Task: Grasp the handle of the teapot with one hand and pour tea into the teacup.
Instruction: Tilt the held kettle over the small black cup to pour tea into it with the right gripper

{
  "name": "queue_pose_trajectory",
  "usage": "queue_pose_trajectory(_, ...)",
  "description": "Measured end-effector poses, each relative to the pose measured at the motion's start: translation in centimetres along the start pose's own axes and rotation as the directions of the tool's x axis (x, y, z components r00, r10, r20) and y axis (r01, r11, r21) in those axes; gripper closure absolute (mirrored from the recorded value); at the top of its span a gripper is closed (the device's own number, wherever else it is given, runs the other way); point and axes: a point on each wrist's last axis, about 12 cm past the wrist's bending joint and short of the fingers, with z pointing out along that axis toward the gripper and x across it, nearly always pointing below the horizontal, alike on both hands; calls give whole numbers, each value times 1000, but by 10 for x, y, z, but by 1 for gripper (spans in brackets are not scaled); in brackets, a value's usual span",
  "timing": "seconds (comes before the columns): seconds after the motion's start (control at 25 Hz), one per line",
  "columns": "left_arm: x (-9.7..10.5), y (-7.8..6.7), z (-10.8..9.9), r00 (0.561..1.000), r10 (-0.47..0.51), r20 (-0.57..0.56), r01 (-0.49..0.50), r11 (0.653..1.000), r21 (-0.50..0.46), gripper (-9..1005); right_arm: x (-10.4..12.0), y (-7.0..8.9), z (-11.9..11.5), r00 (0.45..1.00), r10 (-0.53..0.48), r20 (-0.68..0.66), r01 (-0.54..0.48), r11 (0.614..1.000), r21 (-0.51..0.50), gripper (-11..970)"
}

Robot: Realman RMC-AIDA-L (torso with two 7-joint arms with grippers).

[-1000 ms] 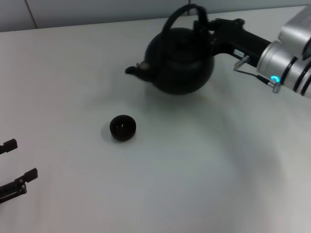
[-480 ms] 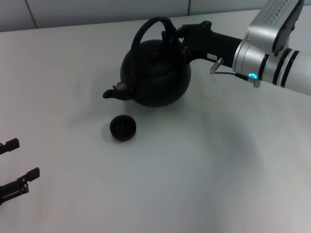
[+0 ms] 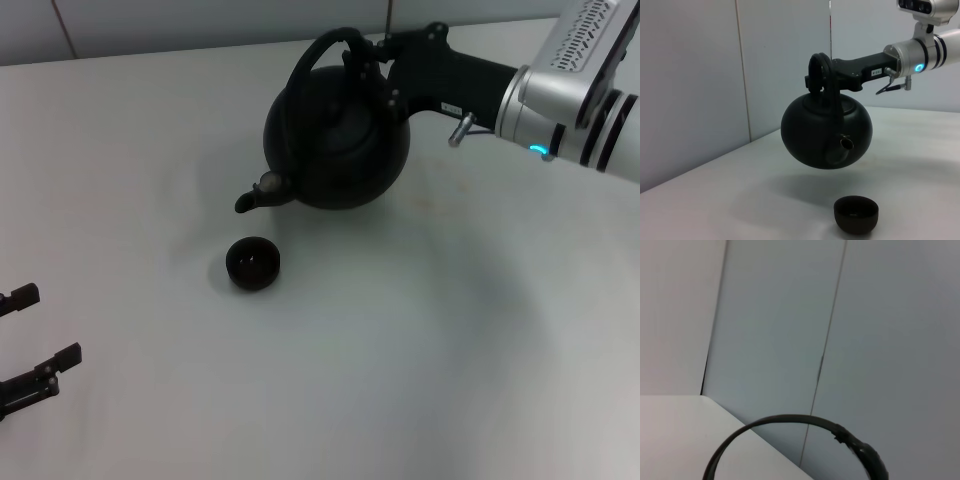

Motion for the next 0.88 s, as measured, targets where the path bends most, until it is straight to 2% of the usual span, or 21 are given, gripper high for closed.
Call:
queue_pose_trajectory(0.6,-1,4,3,1000,8,-2,-8,1000,-7,196,-16,-6,7,973,-231,2,230,971,-70,869)
queue_pose_trajectory(0.88,-2,4,4,1000,8,-1,-8,1000,-6,196,-18,-8,7,959,-283,10,284,957,-66,869)
